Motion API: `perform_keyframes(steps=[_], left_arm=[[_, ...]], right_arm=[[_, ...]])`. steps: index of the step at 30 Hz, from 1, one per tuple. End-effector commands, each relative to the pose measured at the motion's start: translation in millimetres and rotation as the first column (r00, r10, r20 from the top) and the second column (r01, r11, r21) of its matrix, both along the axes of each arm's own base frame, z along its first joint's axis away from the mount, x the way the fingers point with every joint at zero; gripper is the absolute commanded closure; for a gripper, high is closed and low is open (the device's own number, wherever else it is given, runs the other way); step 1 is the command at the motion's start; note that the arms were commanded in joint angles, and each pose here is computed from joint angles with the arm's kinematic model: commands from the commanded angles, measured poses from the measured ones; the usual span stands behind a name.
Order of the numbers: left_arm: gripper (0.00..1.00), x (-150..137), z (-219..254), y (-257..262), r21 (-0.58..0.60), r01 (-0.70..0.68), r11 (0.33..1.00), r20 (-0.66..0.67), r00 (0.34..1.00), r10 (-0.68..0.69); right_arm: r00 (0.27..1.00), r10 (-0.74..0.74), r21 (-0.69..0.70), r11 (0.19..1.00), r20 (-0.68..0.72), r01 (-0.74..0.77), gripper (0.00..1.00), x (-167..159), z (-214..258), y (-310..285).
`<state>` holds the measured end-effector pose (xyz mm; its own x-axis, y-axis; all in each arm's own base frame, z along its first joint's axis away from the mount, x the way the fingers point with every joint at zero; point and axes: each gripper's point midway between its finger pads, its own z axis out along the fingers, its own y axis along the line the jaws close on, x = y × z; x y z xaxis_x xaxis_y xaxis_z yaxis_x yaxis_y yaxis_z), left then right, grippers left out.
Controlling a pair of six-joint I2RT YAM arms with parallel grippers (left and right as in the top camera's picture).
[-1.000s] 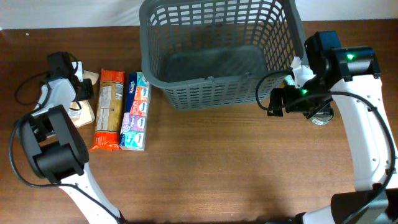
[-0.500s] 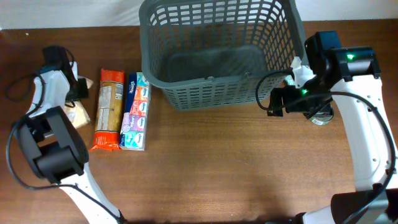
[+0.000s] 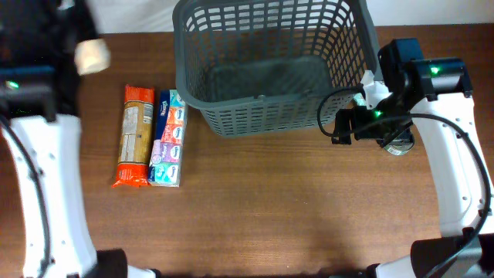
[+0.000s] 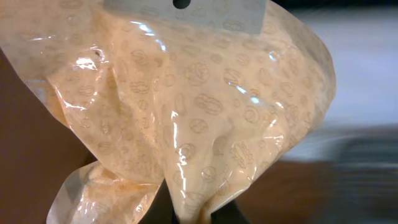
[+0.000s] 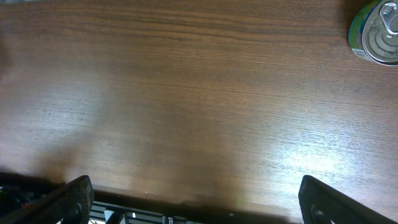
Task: Pack container
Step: 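Lift the beige pouch and lower it into the basket, then open the left gripper and withdraw it from the basket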
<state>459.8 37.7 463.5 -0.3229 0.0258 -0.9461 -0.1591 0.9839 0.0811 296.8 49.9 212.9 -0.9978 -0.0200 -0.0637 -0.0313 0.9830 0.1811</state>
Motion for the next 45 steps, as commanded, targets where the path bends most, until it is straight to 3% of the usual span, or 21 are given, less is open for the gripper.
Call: perform_keyframes(steps=[1, 6, 9, 16, 24, 25, 27, 28, 33, 36, 43, 45], left_arm=[[0.98, 5, 1, -87, -0.104, 0.181, 0.978, 0.022, 0.983, -0.18], [0.98, 11, -28, -177, -0.219, 0.302, 0.928, -0.023, 0.949, -0.314], [0.98, 21, -60, -210, -0.279, 0.275, 0.92, -0.081, 0.948, -0.308], [0.98, 47, -127, -240, -0.374, 0.147, 0.916, -0.193, 0.953, -0.232], [0.98, 49, -137, -242, -0.408, 0.109, 0.906, -0.211, 0.955, -0.21], [0.89, 49, -137, -242, -0.408, 0.109, 0.906, -0.212, 0.954, -0.21], [0.56, 47, -131, -242, -0.407, 0.118, 0.906, -0.202, 0.955, -0.215], [0.52, 43, -122, -242, -0.395, 0.133, 0.909, -0.189, 0.956, -0.222], [0.4, 2, -38, -194, -0.195, 0.073, 0.978, -0.068, 0.994, -0.087], [0.39, -33, -13, -157, -0.121, 0.036, 0.992, -0.077, 0.996, -0.046], [0.41, -88, -32, -16, -0.051, -0.246, 0.968, -0.27, 0.937, 0.224], [0.41, -91, -42, 7, -0.018, -0.206, 0.978, -0.328, 0.926, 0.189]], right_arm=[[1.0, 0.006, 0.011, 1.0, -0.008, -0.006, 0.01, 0, -2, 2], [1.0, 0.006, 0.011, 1.0, -0.008, -0.006, 0.01, 0, -2, 2], [1.0, 0.006, 0.011, 1.0, -0.008, -0.006, 0.01, 0, -2, 2], [1.0, 0.006, 0.011, 1.0, -0.008, -0.006, 0.01, 0, -2, 2], [1.0, 0.006, 0.011, 1.0, -0.008, -0.006, 0.01, 0, -2, 2], [1.0, 0.006, 0.011, 1.0, -0.008, -0.006, 0.01, 0, -2, 2], [1.0, 0.006, 0.011, 1.0, -0.008, -0.006, 0.01, 0, -2, 2], [1.0, 0.006, 0.011, 1.0, -0.008, -0.006, 0.01, 0, -2, 2], [1.0, 0.006, 0.011, 1.0, -0.008, -0.006, 0.01, 0, -2, 2], [1.0, 0.006, 0.011, 1.0, -0.008, -0.006, 0.01, 0, -2, 2], [1.0, 0.006, 0.011, 1.0, -0.008, -0.006, 0.01, 0, -2, 2], [1.0, 0.006, 0.011, 1.0, -0.008, -0.006, 0.01, 0, -2, 2]])
